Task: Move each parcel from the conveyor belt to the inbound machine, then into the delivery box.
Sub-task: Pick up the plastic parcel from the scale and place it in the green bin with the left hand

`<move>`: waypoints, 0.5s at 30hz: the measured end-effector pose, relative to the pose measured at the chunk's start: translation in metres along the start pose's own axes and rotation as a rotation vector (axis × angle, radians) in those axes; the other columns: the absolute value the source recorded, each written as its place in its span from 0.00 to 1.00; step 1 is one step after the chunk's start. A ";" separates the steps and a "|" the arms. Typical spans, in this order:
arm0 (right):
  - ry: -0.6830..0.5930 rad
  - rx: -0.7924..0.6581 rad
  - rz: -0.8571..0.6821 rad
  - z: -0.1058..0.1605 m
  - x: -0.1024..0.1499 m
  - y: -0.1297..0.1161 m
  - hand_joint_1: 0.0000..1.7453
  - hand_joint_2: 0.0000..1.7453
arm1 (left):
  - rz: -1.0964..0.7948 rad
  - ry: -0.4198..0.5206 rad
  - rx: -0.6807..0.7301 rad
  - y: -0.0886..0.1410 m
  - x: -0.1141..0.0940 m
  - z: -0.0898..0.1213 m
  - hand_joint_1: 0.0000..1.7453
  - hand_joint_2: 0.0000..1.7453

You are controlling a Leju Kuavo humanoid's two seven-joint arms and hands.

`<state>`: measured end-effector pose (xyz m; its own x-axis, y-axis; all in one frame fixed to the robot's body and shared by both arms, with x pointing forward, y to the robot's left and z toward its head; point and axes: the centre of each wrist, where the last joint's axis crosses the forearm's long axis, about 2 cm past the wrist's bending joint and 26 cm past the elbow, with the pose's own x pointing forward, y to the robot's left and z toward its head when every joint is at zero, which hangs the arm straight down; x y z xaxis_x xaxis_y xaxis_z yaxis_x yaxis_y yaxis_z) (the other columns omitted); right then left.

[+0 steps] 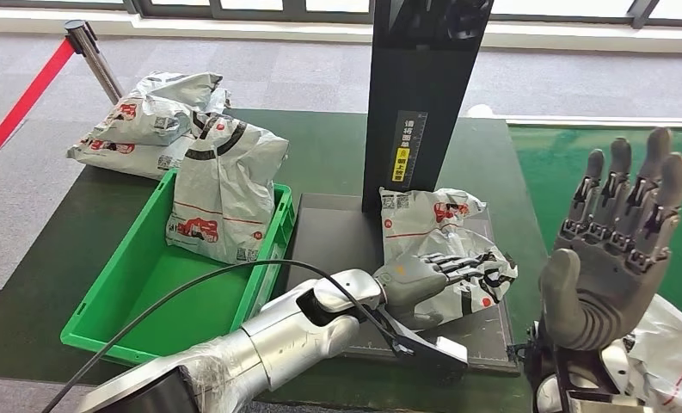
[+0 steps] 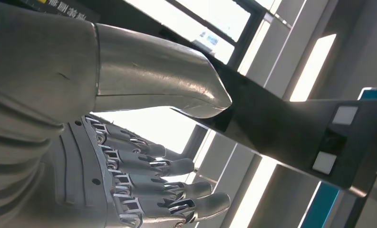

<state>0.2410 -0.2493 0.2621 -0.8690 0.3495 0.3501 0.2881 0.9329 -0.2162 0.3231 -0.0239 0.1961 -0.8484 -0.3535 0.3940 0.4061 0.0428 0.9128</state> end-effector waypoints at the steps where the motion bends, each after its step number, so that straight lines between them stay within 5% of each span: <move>1: -0.005 0.009 -0.011 -0.002 -0.001 0.002 0.00 1.00 | -0.027 0.017 0.006 0.001 0.002 -0.001 0.00 1.00; 15: -0.029 0.088 -0.071 -0.015 -0.003 0.020 0.00 1.00 | -0.315 0.195 0.122 0.019 -0.002 -0.005 0.00 1.00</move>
<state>0.2555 -0.2306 0.2703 -0.8978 0.2786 0.3412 0.1898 0.9437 -0.2710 0.3340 -0.0274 0.2117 -0.8396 -0.5379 0.0751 0.0824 0.0106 0.9965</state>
